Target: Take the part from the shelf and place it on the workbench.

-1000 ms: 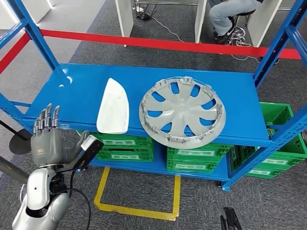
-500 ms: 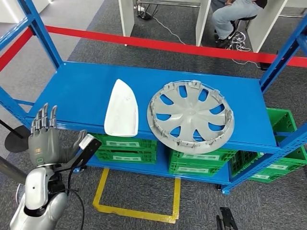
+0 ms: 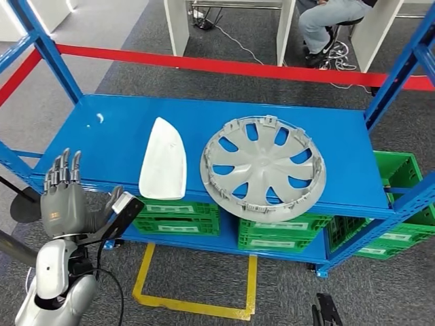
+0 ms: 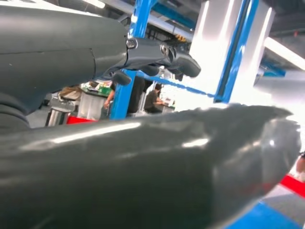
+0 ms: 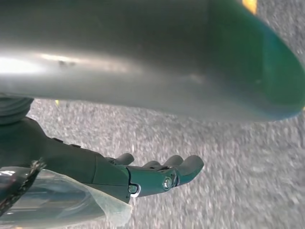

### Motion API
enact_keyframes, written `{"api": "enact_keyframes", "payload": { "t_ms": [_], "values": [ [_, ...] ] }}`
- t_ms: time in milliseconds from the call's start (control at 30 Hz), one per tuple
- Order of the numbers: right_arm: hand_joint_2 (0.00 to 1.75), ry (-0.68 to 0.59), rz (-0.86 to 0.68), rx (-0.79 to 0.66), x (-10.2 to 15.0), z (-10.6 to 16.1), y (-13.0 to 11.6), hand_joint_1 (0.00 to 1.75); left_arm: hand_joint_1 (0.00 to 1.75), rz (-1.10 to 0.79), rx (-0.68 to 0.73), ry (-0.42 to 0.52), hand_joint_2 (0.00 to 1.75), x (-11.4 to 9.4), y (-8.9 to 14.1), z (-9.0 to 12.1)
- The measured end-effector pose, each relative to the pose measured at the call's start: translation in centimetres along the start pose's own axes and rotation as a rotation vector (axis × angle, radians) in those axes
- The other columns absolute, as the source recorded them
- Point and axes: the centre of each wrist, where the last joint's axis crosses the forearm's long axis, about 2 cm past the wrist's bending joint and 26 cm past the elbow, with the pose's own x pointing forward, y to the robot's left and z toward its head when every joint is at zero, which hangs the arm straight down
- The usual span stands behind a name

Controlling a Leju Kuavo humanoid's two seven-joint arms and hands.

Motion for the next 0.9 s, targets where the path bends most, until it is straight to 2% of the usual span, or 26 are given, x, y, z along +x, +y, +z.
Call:
{"api": "enact_keyframes", "payload": {
  "t_ms": [900],
  "values": [
    [0.00,0.003,-0.007,0.000,-0.27,0.07,0.00,0.00,0.00,0.003,-0.005,0.007,0.00,0.02,-0.03,0.04]
  ]
}}
